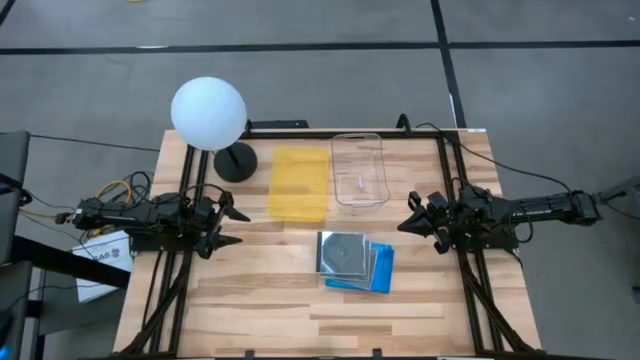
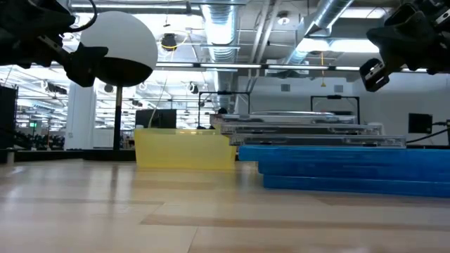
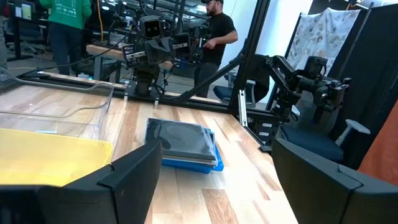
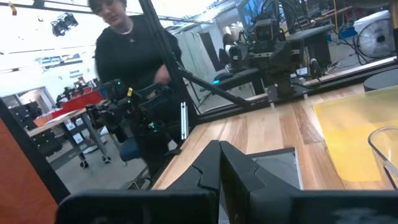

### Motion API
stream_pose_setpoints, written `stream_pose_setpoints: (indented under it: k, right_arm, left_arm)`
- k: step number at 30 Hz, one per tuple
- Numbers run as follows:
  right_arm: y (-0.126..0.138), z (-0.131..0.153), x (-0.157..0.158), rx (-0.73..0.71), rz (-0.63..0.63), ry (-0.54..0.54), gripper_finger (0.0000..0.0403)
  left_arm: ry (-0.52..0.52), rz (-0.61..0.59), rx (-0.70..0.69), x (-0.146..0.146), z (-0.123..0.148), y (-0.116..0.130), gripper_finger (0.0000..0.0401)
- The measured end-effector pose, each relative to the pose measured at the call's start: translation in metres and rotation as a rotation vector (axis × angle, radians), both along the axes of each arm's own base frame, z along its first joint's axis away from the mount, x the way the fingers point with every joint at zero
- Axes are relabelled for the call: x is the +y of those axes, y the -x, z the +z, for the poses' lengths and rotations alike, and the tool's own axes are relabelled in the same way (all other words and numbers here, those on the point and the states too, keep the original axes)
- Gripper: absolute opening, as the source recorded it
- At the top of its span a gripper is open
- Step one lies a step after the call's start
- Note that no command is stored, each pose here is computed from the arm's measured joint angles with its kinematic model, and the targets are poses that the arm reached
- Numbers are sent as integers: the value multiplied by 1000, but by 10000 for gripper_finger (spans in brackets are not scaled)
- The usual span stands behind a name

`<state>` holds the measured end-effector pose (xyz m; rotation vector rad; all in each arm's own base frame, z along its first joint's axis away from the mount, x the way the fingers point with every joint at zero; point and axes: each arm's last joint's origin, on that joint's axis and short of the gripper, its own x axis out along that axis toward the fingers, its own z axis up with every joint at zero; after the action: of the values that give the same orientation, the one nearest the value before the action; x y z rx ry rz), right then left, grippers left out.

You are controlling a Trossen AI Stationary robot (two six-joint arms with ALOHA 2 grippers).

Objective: Pick & place jewel cases by type

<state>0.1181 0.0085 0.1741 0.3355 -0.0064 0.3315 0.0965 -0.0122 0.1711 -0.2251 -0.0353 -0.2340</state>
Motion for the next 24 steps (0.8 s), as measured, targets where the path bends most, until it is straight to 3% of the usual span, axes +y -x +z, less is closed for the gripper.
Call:
stream_pose_setpoints:
  k: [18,20,24]
  right_arm:
    - [0,0,0,0,0,0,0]
    - [0,0,0,0,0,0,0]
    - [0,0,0,0,0,0,0]
  left_arm:
    - [5,-1,1,0,0,0,298]
    - [61,-9,14,0,0,0,298]
    - [308,-15,70,0,0,0,298]
